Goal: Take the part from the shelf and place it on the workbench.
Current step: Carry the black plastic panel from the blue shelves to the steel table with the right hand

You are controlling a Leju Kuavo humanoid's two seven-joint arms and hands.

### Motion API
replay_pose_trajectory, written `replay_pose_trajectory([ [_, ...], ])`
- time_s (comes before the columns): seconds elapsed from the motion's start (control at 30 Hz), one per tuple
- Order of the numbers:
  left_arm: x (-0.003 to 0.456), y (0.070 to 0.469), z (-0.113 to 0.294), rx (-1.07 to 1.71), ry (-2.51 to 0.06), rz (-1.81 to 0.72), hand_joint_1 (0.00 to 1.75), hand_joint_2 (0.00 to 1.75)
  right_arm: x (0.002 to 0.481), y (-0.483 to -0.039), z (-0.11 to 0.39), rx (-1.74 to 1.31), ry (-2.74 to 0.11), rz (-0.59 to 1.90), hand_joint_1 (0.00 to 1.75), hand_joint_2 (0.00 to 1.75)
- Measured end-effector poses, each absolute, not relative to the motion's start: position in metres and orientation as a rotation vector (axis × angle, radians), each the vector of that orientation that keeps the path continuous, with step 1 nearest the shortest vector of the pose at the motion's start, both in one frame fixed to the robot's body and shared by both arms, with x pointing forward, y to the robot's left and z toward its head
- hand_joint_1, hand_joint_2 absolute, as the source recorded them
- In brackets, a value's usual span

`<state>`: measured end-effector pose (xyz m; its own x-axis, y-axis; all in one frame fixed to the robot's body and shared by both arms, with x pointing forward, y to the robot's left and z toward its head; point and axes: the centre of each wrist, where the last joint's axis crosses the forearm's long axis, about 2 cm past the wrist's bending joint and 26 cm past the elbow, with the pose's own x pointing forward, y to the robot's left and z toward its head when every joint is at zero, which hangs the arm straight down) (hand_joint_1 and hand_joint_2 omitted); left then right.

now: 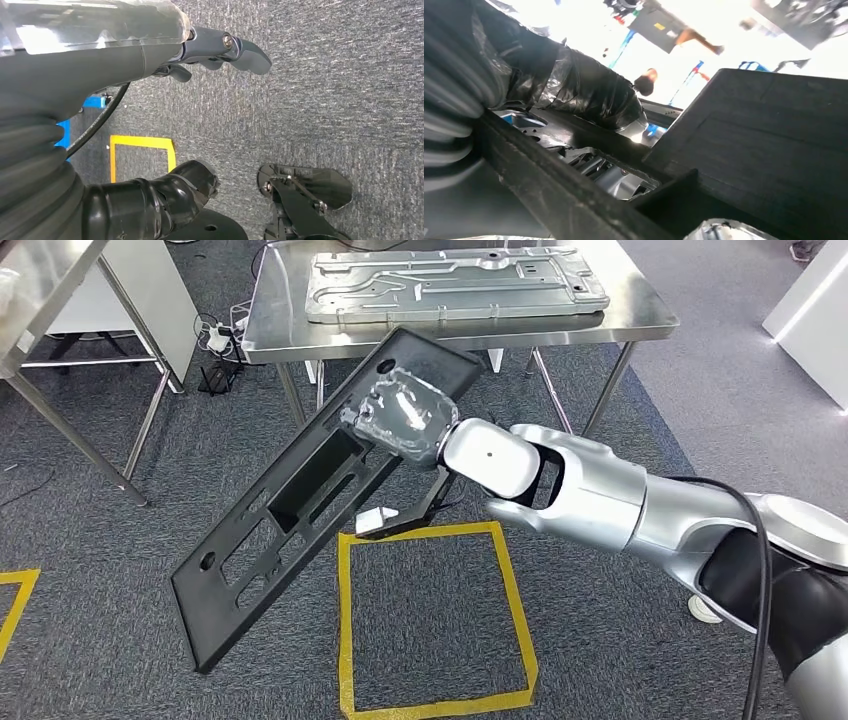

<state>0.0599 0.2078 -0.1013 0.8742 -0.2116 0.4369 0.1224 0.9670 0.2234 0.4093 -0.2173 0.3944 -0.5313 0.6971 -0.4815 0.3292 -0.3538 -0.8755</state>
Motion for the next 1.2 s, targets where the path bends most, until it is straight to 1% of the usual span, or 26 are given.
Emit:
replay_pose_trajectory([
  [0.17,0.059,0.208,-0.101,0.189,-0.473,-0.173,0.00,1.75,0.411,-0.229,0.439,-1.494,-1.586,1.918,1.75,1.75],
  [0.3,0.059,0.208,-0.102,0.186,-0.472,-0.169,0.00,1.75,0.409,-0.233,0.458,-1.550,-1.595,1.895,1.75,1.75],
  [0.6,0.059,0.208,-0.101,0.183,-0.476,-0.176,0.00,1.75,0.405,-0.240,0.480,-1.640,-1.587,1.874,1.75,1.75],
  [1.2,0.061,0.208,-0.101,0.170,-0.504,-0.176,0.00,1.75,0.404,-0.249,0.492,-1.660,-1.574,1.854,1.75,1.75],
])
